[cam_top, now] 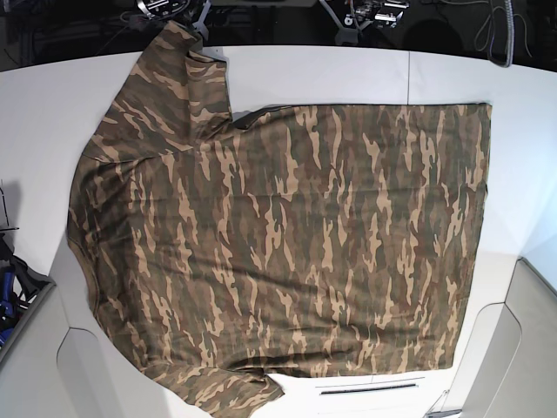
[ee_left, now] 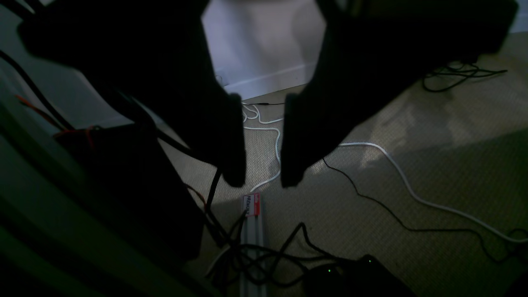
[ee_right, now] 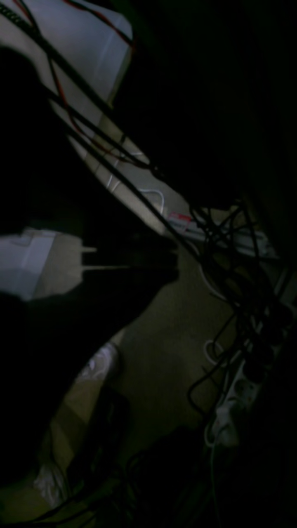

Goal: Fold the T-shirt properly
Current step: 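Move both grippers from rest toward the shirt's shoulder corners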

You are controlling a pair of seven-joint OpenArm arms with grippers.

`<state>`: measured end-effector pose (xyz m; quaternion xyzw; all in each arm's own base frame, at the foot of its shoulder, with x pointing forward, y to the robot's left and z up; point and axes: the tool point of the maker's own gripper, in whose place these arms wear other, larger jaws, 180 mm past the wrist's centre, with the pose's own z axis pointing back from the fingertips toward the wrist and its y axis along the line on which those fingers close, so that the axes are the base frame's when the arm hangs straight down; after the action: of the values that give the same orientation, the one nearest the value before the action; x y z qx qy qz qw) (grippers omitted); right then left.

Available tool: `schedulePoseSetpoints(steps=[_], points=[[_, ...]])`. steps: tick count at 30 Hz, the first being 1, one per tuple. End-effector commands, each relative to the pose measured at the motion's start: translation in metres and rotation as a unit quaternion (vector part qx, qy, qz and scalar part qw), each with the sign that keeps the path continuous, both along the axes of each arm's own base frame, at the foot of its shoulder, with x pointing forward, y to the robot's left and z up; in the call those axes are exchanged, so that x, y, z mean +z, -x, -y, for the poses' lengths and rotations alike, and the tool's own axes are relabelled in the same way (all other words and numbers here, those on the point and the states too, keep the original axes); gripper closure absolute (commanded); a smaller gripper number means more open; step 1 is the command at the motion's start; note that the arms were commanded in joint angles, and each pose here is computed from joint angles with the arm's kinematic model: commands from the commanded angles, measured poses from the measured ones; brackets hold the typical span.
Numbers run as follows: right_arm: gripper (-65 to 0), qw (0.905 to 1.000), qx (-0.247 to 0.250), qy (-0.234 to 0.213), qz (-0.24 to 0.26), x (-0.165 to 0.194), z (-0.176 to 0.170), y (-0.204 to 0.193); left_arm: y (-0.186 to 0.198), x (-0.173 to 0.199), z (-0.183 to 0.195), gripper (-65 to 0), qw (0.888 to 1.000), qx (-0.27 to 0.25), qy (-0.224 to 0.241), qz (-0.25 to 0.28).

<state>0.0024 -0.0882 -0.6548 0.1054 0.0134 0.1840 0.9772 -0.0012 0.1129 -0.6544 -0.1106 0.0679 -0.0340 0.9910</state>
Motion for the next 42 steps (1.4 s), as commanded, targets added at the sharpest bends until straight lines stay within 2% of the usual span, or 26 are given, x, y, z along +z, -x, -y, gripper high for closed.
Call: schedulePoseSetpoints(steps=[1,8,11,13,19,23,29,34,38,42], points=[[0.0,1.0000,0.003,-0.004,-0.001,0.001,0.001,0.001,0.000,0.001,0.002,-15.7,1.000,-0.003,0.007,-0.001],[0.0,1.0000,0.004,-0.003,-0.005,0.001,0.003,0.005,0.015,0.003,-0.014,-15.7,1.000,-0.013,-0.006,-0.008],[0.0,0.9999,0.007,-0.008,-0.014,0.002,0.008,0.017,0.027,0.008,-0.013,-15.7,0.999,-0.030,0.013,-0.024],[0.0,0.9995,0.012,-0.020,-0.019,0.004,0.008,0.025,0.032,0.011,-0.015,-15.7,0.999,-0.036,0.021,-0.022],[0.0,0.9977,0.026,-0.058,-0.023,0.017,0.013,0.050,0.046,0.017,-0.033,-15.7,0.998,-0.049,0.006,-0.027],[0.0,0.9941,0.007,-0.106,-0.022,0.033,0.012,0.062,0.057,0.025,-0.043,-15.7,0.997,-0.063,0.004,-0.042],[0.0,0.9945,0.010,-0.104,-0.003,0.052,0.035,0.075,0.082,0.044,-0.050,-15.7,0.996,-0.058,0.038,-0.054],[0.0,0.9928,0.020,-0.118,0.006,0.074,0.046,0.090,0.104,0.068,-0.046,-15.7,0.993,-0.030,0.084,-0.073],[0.0,0.9908,0.039,-0.127,0.023,0.094,0.049,0.093,0.099,0.091,-0.044,-15.7,0.990,0.034,0.124,-0.053],[0.0,0.9870,0.068,-0.138,0.047,0.118,0.048,0.092,0.087,0.116,-0.060,-15.7,0.985,0.105,0.130,-0.034]])
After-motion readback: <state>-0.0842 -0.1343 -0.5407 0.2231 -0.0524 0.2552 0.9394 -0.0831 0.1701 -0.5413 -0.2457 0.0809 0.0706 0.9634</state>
